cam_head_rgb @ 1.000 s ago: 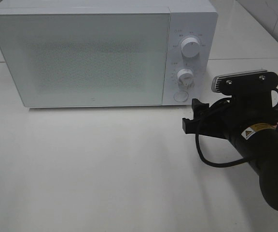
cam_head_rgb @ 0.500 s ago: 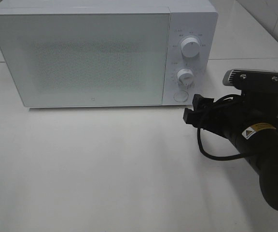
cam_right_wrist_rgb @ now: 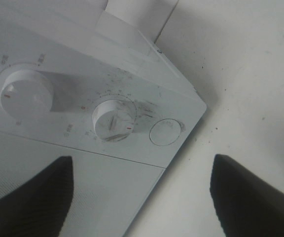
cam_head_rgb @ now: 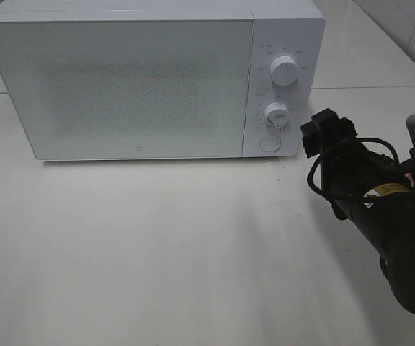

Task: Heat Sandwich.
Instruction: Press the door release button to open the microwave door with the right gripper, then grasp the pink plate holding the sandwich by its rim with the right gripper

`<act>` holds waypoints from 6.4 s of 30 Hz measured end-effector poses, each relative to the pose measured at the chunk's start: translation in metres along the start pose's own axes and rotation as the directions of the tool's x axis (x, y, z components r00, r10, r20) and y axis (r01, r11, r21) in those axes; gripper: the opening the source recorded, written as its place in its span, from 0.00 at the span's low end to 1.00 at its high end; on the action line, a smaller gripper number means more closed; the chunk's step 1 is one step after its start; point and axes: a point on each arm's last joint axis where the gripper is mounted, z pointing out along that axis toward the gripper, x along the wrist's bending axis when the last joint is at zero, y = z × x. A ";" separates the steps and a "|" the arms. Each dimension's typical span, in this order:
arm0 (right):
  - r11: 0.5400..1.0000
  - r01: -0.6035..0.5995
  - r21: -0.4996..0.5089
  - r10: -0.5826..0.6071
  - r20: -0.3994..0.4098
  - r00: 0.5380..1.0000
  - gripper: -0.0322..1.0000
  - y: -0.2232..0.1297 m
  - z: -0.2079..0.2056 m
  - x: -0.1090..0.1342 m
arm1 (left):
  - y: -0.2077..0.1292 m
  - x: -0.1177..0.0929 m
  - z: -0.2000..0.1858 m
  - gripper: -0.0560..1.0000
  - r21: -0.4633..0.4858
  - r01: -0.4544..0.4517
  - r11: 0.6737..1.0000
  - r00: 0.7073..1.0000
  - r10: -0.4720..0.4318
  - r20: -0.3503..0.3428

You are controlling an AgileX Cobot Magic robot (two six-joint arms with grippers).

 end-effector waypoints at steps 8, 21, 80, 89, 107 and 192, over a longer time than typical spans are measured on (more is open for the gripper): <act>0.971 -0.239 0.005 0.239 0.013 0.971 0.52 -0.001 0.000 -0.001 | 0.000 0.000 0.000 0.97 0.000 0.000 1.000 1.000 0.000 0.000; 0.954 -0.295 0.048 0.291 0.067 0.954 0.04 -0.006 0.000 -0.005 | 0.000 0.000 0.000 0.97 0.000 0.000 1.000 1.000 0.000 0.000; 0.908 -0.418 0.029 0.411 0.130 0.902 0.04 -0.032 0.118 -0.007 | 0.000 0.000 0.000 0.97 0.000 0.000 1.000 1.000 0.000 0.000; 0.907 -0.420 0.022 0.413 0.135 0.901 0.04 -0.032 0.130 -0.010 | 0.000 0.000 0.000 0.97 0.000 0.000 1.000 1.000 0.000 0.000; 0.903 -0.428 -0.022 0.428 0.108 0.897 0.04 -0.031 0.137 -0.011 | 0.000 0.000 0.000 0.97 0.000 0.000 1.000 1.000 0.000 0.000; 0.942 -0.047 0.332 -0.058 0.301 0.952 0.05 0.006 0.052 0.018 | 0.000 0.000 0.000 0.97 0.000 0.000 1.000 1.000 0.000 0.000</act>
